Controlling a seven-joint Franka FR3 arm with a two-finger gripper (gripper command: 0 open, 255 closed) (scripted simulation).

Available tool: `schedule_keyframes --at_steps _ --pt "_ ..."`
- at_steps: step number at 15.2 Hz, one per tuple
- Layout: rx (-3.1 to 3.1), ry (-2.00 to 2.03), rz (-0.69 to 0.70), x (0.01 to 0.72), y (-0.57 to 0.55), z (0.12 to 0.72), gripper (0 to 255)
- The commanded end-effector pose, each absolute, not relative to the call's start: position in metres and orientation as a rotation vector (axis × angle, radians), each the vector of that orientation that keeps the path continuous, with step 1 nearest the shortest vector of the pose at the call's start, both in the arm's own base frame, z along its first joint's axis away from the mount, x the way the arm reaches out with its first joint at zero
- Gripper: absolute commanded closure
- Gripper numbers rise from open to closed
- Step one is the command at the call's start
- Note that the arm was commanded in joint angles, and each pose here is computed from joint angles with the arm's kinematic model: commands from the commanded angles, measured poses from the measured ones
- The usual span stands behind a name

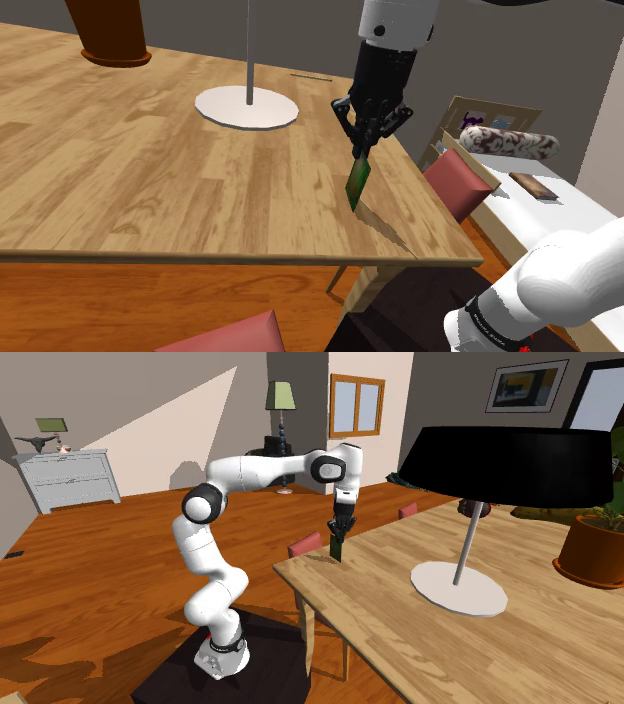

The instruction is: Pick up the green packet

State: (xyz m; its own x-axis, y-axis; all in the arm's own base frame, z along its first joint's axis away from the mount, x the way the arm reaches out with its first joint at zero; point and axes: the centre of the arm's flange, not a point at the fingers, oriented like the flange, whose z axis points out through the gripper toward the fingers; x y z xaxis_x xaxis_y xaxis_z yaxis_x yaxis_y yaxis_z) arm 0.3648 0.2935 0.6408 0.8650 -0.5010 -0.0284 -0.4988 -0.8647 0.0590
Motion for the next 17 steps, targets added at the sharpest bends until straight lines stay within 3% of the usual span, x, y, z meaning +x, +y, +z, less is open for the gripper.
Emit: schedule_keyframes --at_steps 1,17 --pt "2.985 -0.801 -0.067 0.365 0.294 0.641 255" --pt "2.985 -0.801 -0.067 0.365 0.293 0.709 255"
